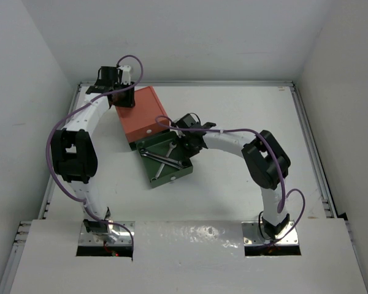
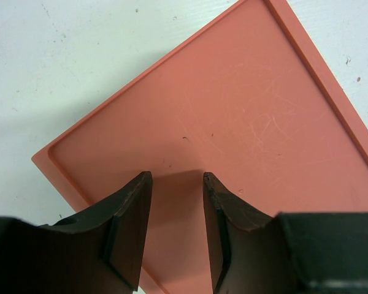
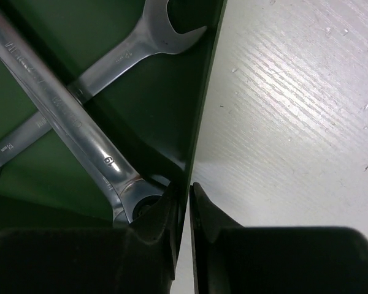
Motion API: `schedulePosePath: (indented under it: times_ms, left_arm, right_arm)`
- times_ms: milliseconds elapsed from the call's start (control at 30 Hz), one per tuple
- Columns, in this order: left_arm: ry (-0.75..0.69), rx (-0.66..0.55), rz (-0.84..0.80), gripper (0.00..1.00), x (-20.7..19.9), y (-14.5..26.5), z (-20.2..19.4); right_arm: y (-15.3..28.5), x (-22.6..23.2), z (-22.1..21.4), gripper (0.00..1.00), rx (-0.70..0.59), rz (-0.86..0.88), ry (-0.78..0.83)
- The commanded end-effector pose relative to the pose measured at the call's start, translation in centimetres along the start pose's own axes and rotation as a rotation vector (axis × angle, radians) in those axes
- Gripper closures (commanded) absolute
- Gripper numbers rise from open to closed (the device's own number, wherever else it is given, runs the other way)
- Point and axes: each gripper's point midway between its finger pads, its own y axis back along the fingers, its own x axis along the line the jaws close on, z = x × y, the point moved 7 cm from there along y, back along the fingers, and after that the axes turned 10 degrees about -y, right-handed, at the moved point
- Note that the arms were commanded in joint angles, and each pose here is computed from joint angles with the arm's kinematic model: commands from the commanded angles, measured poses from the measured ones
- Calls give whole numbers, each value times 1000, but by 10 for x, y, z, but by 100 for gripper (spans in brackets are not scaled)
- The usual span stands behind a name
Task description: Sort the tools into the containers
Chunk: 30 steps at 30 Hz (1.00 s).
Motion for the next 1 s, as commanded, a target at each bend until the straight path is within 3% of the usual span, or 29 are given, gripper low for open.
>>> schedulePosePath:
  times_ms: [0,167,533,967]
  left_arm:
    - [15,14,-2,64,6,0,-2]
    - [14,15,1,64,6,0,-3]
    - [14,16,-1,64,6,0,-3]
    - [12,22,0,64,6,-2,-5]
  right_arm:
    - [4,6,17,90,-76,26,-14]
    - [8,10,25,100,-113,16,-63]
    - [6,24,30,100,-162,52,-211]
    - [14,39,36,100,-242,73,-212]
